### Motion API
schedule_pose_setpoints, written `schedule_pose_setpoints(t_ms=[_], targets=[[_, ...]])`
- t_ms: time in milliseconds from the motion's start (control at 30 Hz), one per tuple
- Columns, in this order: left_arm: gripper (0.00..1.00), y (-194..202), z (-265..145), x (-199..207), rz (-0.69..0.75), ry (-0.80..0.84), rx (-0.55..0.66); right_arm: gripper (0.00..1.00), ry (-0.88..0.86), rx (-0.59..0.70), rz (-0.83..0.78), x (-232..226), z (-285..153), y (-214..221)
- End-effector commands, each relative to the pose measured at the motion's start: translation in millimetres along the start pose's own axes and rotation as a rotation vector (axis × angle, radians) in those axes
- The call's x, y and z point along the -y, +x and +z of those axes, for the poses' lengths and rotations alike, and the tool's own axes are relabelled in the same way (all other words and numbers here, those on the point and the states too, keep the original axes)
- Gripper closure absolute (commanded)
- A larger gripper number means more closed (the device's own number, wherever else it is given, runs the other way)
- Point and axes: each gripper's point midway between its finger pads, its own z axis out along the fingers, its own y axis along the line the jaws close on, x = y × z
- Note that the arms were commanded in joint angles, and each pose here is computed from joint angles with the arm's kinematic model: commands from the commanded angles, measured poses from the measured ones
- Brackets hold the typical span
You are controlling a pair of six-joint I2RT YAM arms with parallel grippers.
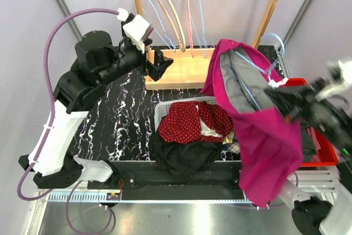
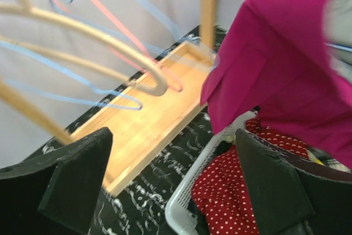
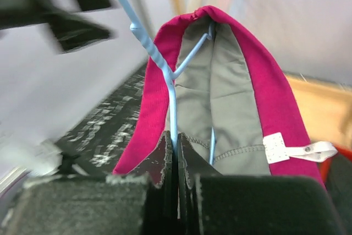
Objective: Remove the skirt from the hanger
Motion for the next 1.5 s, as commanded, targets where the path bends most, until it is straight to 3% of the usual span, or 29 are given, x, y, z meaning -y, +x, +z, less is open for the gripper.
schedule_pose_setpoints(t_ms=[0, 33, 133, 200, 400, 533, 833, 1033, 1267, 1433, 1467], targets=[[0.01, -36.3, -14.8, 37.3, 0.010, 0.313, 0.126, 1.00, -0.357, 0.194, -0.115, -79.5, -52.4, -47.9], [0.01, -36.6, -16.3, 36.2, 0.013, 0.339, 0.130, 1.00, -0.420, 0.182, -0.119, -89.7, -56.1, -46.9], [0.02, -39.2, -48.3, 78.7, 0.035, 0.710, 0.181, 1.00, -0.482, 0.144, -0.090, -96.6, -49.8, -43.9], [0.01, -35.7, -56.0, 86.3, 0.026, 0.789, 0.183, 1.00, -0.539, 0.086, -0.055, -99.3, -37.3, -34.6], [0.01, -49.1, -60.7, 77.9, 0.078, 0.751, 0.233, 1.00, -0.593, 0.019, 0.024, -97.4, -12.9, -22.0], [0.01, -45.9, -70.0, 92.1, 0.061, 0.876, 0.231, 1.00, -0.602, 0.000, 0.046, -95.3, -5.7, -15.4], [0.01, -13.0, -30.0, 86.3, -0.044, 0.881, 0.148, 1.00, -0.611, 0.006, 0.063, -94.0, 1.2, -14.3], [0.01, -31.4, -7.0, 62.8, -0.005, 0.734, 0.194, 1.00, -0.625, -0.014, 0.071, -93.8, 5.0, -10.7], [0.02, -32.0, -3.4, 69.8, -0.077, 0.814, 0.189, 1.00, -0.625, -0.032, 0.093, -91.8, 8.2, -2.5], [0.31, -37.6, -15.0, 79.8, -0.074, 0.903, 0.216, 1.00, -0.612, -0.059, 0.119, -86.6, 16.0, 7.2], [0.43, -36.4, -15.3, 80.7, -0.091, 0.910, 0.208, 1.00, -0.614, -0.062, 0.124, -86.1, 18.0, 8.0]])
